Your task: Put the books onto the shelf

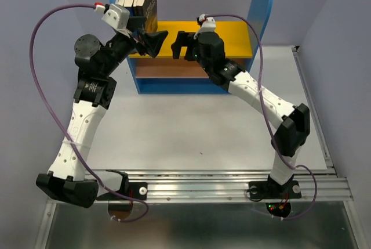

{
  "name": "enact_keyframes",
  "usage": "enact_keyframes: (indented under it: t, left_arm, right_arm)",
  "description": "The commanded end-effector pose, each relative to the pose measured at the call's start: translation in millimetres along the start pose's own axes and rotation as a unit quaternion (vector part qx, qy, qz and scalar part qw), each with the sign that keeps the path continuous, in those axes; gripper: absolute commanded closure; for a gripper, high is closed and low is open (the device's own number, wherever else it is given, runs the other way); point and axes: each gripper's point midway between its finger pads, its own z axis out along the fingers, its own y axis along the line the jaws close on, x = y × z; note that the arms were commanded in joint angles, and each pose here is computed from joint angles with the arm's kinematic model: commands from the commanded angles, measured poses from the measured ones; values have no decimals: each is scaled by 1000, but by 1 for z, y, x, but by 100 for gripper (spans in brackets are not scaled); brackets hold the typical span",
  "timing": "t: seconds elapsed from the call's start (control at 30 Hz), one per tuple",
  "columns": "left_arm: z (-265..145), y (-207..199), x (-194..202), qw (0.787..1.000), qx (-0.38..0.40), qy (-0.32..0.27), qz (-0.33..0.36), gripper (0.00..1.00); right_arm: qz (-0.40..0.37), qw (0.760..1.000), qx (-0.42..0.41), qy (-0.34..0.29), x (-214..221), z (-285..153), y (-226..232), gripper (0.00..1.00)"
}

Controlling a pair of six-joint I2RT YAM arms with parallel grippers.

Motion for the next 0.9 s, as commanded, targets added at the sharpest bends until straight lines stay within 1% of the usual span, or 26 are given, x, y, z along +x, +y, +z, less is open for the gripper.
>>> enact_keyframes:
  t: [0.0, 0.03, 0.07, 0.13, 0.17, 0.2, 0.23, 0.3, 0.33, 0.37, 0.4, 0.43, 0.47, 0.5, 0.57, 0.6, 0.67, 0.7, 0.73, 0.77, 0.8, 0.83, 0.87]
  left_arm:
    - [19, -4, -27, 999, -27, -29, -25, 1]
    - [27, -12, -23, 999, -23, -25, -37, 1]
    - [34, -12, -17, 998, -34, -17, -48, 1]
    - [53, -6, -4, 997, -61, -5, -53, 1]
    - [63, -14, 3, 996, -61, 0, -59, 1]
    - [74, -10, 21, 995, -72, 18, -64, 1]
    - [80, -7, 13, 994, -88, 8, -66, 1]
    - [92, -5, 22, 991, -110, 20, -73, 1]
    - [101, 10, 29, 985, -153, 29, -70, 1]
    - [107, 16, 29, 982, -173, 24, -70, 1]
    - [114, 25, 52, 973, -214, 46, -67, 1]
    - [117, 30, 44, 970, -231, 37, -66, 1]
    - [121, 35, 46, 966, -246, 34, -69, 1]
    - [124, 47, 72, 955, -280, 60, -78, 1]
    - [129, 55, 69, 948, -305, 54, -79, 1]
    - [129, 70, 90, 932, -348, 67, -73, 1]
    - [131, 78, 87, 922, -378, 61, -61, 1]
    - [132, 87, 107, 909, -406, 76, -53, 1]
    - [133, 91, 101, 906, -415, 71, -50, 1]
    - [134, 96, 103, 900, -427, 71, -44, 1]
    - [136, 102, 118, 892, -444, 81, -34, 1]
    - [138, 104, 111, 890, -450, 70, -34, 1]
    - [139, 107, 113, 889, -452, 75, -21, 1]
  right_arm:
    - [10, 999, -32, 3, -17, -54, 3, 0]
    - [12, 999, -30, 9, -12, -63, -2, 0]
    - [19, 999, -27, 19, -2, -83, -12, 0]
    - [20, 999, -28, 28, 6, -102, -20, 0]
    - [22, 999, -26, 31, 10, -111, -24, 0]
    - [18, 999, -30, 33, 13, -126, -29, 0]
    - [15, 998, -41, 37, 16, -134, -29, 0]
    - [11, 998, -55, 40, 19, -147, -29, 0]
    - [8, 997, -72, 39, 20, -157, -27, 0]
    - [9, 996, -80, 39, 21, -161, -26, 0]
    - [8, 996, -85, 35, 18, -167, -26, 0]
    - [6, 996, -86, 39, 23, -168, -28, 0]
    - [6, 995, -86, 40, 24, -170, -28, 0]
    - [1, 995, -87, 40, 24, -171, -29, 0]
    - [-3, 996, -79, 38, 24, -173, -33, 0]
    - [-4, 996, -79, 36, 22, -175, -34, 0]
    - [-6, 996, -78, 34, 21, -177, -35, 0]
    - [-8, 996, -79, 33, 21, -177, -35, 0]
    - [-9, 996, -82, 31, 20, -179, -34, 0]
    - [-10, 996, -82, 31, 20, -179, -35, 0]
    - [-11, 996, -84, 31, 20, -180, -34, 0]
    - [-12, 996, -83, 32, 20, -179, -34, 0]
    - [-12, 996, -83, 31, 20, -179, -35, 0]
